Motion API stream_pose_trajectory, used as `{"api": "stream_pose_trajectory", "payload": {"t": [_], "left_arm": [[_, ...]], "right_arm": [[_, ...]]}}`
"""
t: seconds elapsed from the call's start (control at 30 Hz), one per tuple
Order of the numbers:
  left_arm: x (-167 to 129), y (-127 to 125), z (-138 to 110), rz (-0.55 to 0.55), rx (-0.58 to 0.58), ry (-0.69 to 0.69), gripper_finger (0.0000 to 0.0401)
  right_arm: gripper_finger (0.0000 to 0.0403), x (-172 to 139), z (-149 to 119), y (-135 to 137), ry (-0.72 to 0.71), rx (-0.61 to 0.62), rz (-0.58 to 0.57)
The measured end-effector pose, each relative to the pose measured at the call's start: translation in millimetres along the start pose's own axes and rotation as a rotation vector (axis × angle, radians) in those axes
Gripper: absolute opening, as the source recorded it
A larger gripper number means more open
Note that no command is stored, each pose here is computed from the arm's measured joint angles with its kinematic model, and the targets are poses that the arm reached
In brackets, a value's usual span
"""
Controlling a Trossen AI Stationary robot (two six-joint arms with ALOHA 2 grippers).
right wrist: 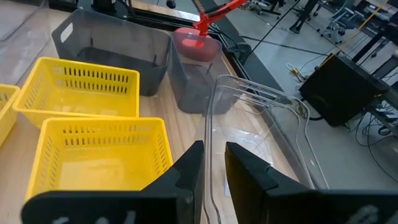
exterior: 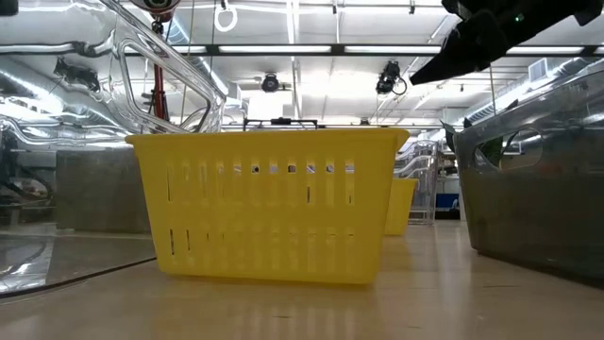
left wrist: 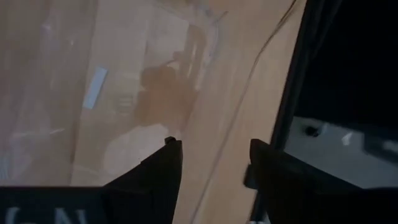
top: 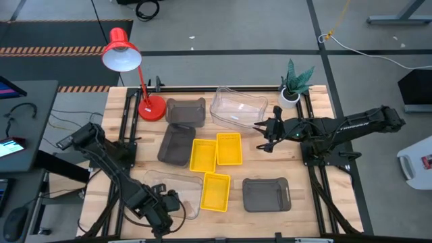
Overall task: Stack baskets by color
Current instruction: Stack the bottom transparent bin on the top of the stacked transparent bins
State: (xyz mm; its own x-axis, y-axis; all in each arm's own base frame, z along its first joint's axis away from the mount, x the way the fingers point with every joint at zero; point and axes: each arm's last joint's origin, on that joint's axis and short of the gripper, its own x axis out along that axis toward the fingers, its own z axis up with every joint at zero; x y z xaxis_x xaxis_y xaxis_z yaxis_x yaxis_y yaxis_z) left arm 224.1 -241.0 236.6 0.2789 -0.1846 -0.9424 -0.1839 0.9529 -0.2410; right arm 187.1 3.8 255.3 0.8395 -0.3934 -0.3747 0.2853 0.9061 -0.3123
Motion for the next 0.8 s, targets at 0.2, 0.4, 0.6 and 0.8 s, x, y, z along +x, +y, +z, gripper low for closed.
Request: {"api": "stream_pose_trajectory", "payload": {"t": [0.2, 0.4, 0.6, 0.8], "left_arm": [[15.4, -3.5, -0.7, 0.013, 0.039, 0.029, 0.0196], [38.1, -6.7, -8.6, 0.061, 0.088, 0.101, 0.0192], [58.7, -7.3, -11.9, 0.076, 0.101, 0.186, 0.0167], [69.0, -6.5, -12.9, 0.099, 0.101, 0.206, 0.0128]], "right_arm": [[0.0071, -0.1, 0.2, -0.1, 0.0, 0.0, 0.0], [0.0071, -0.1, 0.1, -0.1, 0.001, 0.003, 0.0], [0.0071, -0.1, 0.3, -0.1, 0.0, 0.004, 0.0], [0.0071, -0.1, 0.5, 0.3, -0.004, 0.005, 0.015]]}}
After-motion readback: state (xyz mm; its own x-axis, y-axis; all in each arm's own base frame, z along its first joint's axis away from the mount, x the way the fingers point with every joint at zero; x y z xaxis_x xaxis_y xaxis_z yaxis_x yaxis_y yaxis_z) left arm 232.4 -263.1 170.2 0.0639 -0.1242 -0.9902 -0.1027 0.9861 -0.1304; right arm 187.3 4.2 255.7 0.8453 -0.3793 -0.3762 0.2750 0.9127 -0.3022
